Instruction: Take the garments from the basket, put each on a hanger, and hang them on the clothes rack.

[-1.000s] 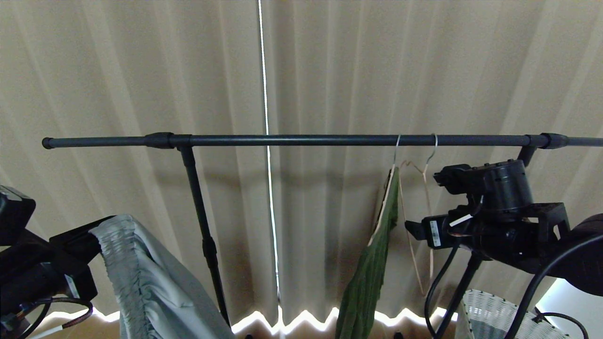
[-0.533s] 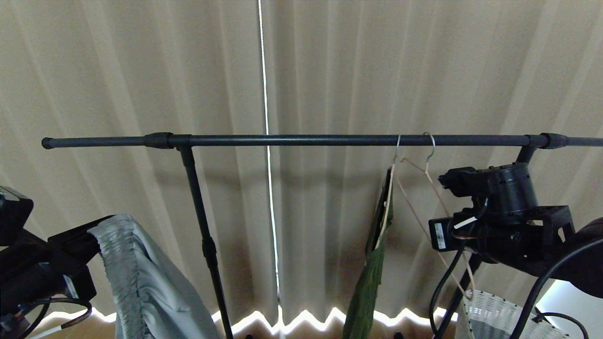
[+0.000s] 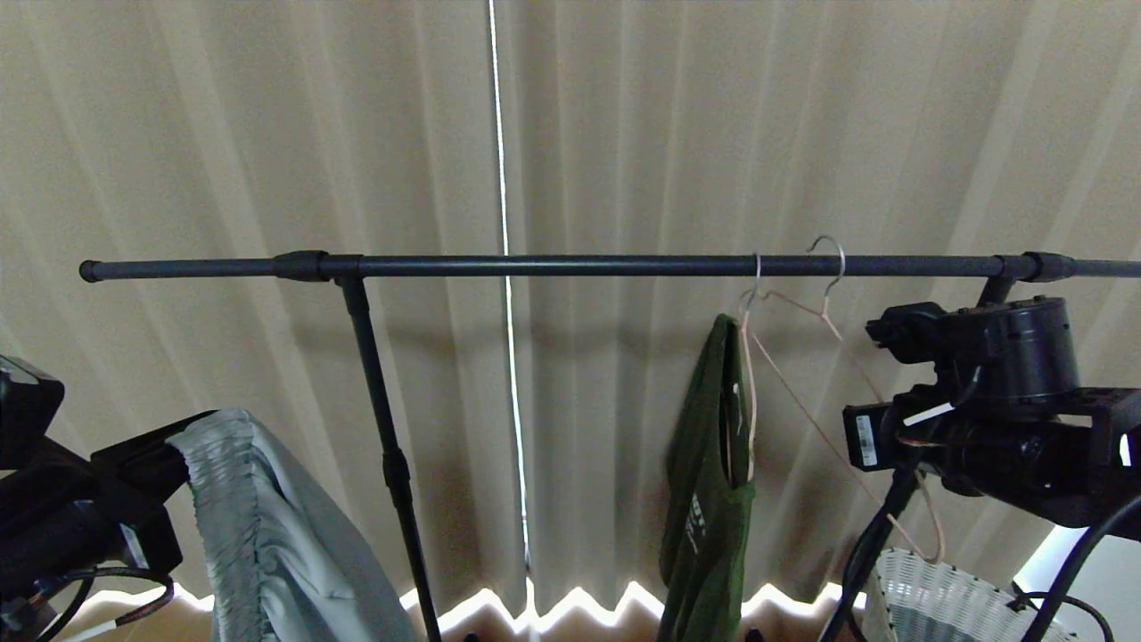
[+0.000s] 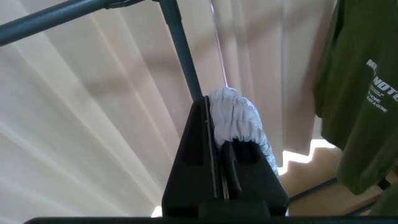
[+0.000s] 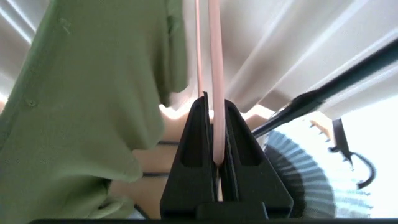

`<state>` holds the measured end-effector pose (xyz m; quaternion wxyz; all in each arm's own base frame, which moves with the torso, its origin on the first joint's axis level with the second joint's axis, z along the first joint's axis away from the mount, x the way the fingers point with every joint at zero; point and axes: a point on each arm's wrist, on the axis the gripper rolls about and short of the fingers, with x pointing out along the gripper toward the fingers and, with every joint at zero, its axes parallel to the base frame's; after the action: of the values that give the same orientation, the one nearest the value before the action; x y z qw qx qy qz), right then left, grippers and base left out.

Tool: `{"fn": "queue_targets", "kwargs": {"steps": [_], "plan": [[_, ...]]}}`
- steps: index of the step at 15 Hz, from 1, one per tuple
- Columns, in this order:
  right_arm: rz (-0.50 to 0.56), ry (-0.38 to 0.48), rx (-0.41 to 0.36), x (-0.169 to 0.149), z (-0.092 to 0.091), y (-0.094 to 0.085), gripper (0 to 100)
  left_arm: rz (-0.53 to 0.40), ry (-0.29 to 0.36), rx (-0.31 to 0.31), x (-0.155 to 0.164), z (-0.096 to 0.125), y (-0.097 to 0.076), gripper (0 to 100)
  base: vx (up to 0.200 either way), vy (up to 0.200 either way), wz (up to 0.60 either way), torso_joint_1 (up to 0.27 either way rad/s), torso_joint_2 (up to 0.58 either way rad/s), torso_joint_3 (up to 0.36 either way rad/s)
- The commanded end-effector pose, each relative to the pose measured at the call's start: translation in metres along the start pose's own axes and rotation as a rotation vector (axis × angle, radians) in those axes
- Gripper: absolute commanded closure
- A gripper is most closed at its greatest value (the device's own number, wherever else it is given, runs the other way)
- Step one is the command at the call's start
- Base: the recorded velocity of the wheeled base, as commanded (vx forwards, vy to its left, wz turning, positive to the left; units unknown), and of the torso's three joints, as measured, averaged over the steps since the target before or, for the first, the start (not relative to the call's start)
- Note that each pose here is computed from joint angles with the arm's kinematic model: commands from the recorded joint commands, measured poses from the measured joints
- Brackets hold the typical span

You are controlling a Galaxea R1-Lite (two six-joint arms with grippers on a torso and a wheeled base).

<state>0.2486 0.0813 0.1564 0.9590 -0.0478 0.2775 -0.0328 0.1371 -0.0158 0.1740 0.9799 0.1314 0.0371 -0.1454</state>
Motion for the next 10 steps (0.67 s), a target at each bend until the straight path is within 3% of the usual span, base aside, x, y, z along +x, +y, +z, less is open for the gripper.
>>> {"fn": "queue_targets", "kwargs": {"steps": [1, 3, 10], "plan": [[-0.012, -0.069, 0.031, -0.017, 0.010, -0.014, 100, 0.000, 0.000, 0.000, 0.000, 0.000, 0.000, 100, 0.000, 0.000, 0.00, 0.000, 0.00, 0.000], [-0.010, -0.094, 0.042, -0.026, 0.012, -0.017, 100, 0.000, 0.000, 0.000, 0.000, 0.000, 0.000, 100, 0.000, 0.000, 0.00, 0.000, 0.00, 0.000], [0.009, -0.113, 0.048, -0.057, -0.011, -0.031, 100, 0.016, -0.050, 0.012, -0.012, 0.005, -0.001, 100, 0.000, 0.000, 0.00, 0.000, 0.00, 0.000]]}}
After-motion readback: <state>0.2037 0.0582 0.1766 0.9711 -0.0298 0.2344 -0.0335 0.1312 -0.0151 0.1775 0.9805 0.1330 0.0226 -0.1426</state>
